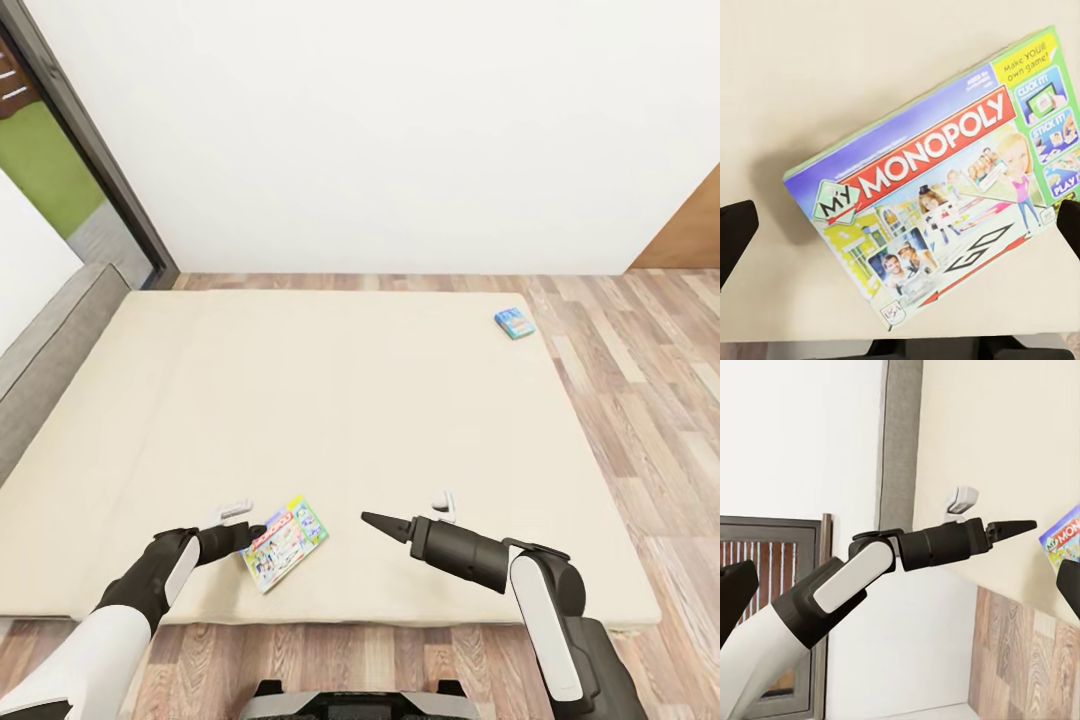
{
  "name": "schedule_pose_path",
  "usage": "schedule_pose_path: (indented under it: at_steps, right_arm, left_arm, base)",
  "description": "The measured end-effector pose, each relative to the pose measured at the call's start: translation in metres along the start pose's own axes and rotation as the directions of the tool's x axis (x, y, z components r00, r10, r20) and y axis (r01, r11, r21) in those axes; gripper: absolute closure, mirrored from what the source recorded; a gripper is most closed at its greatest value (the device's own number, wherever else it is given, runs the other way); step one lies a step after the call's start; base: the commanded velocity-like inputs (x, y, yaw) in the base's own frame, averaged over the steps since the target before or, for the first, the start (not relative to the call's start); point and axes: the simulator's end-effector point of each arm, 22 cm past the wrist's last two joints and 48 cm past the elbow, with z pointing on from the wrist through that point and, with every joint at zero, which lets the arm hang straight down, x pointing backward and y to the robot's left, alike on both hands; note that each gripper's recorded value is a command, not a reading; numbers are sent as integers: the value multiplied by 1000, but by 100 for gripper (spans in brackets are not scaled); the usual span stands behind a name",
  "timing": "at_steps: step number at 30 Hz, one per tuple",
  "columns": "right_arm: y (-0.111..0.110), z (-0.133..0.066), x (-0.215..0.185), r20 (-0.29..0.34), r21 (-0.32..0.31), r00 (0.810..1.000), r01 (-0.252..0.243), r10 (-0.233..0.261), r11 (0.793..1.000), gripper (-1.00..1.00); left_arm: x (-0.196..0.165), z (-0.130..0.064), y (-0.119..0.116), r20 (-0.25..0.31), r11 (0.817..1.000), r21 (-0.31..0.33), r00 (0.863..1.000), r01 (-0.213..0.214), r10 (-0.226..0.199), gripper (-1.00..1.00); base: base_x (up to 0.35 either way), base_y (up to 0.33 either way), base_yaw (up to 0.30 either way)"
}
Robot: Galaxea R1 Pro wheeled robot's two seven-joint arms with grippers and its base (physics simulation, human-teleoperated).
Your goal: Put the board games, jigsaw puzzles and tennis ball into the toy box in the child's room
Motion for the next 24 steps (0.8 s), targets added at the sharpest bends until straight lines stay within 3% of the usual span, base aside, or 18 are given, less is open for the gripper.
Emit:
schedule_pose_path:
  at_steps: [24]
  right_arm:
    - [-19,2,5,-7,16,999,-38,38,999,-100]
  left_arm:
    - [8,13,9,8,1000,-12,1000,-4,4,-100]
  base:
    - [0,0,0]
